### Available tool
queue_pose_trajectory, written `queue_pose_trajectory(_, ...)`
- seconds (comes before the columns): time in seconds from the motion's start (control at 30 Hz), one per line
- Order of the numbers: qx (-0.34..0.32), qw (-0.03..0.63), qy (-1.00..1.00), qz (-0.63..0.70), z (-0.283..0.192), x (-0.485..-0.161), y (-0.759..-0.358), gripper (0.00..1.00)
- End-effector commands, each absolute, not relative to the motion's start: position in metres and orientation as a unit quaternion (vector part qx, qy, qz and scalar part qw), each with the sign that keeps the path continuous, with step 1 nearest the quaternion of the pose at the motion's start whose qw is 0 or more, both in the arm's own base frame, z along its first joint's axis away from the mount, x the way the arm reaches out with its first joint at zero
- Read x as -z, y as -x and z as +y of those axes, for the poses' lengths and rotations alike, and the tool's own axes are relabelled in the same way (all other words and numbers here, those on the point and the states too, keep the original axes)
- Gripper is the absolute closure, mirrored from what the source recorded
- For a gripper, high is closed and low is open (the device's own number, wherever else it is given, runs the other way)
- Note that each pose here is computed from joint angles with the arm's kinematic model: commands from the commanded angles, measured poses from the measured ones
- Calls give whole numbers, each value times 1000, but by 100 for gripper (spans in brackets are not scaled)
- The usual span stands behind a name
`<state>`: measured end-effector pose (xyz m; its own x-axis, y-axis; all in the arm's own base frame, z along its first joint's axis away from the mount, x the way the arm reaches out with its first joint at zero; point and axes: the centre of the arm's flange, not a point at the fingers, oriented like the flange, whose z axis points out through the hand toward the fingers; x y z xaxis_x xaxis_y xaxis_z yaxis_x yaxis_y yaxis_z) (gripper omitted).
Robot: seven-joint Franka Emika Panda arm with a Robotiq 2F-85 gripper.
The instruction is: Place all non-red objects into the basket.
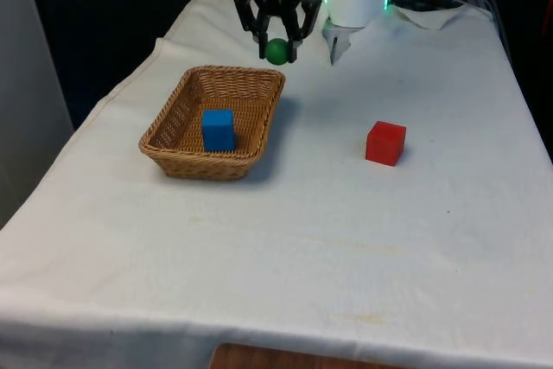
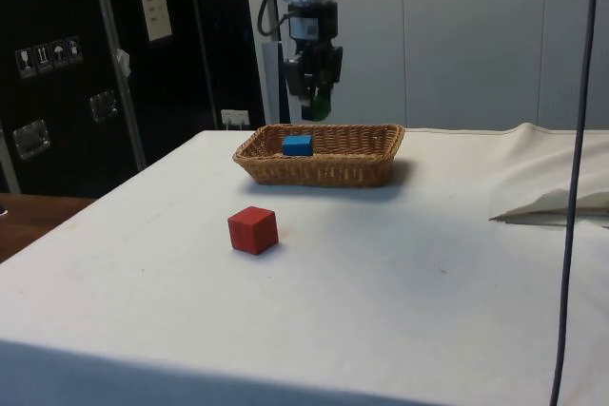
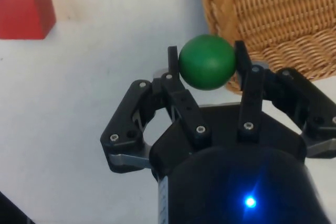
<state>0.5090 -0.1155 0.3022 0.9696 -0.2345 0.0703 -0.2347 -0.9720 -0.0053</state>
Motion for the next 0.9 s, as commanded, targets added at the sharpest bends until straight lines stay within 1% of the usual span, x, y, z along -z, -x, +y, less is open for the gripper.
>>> queue_pose_trajectory(0.0, -36, 0, -992, -121, -121, -301, -510, 56)
queue_pose_trajectory(0.43, -27, 13, -990, -141, -149, -290, -508, 56)
queue_pose_trajectory(0.63, -37, 13, -987, -156, -166, -272, -509, 56)
queue_pose_trajectory(0.87, -44, 14, -985, -165, -175, -260, -509, 56)
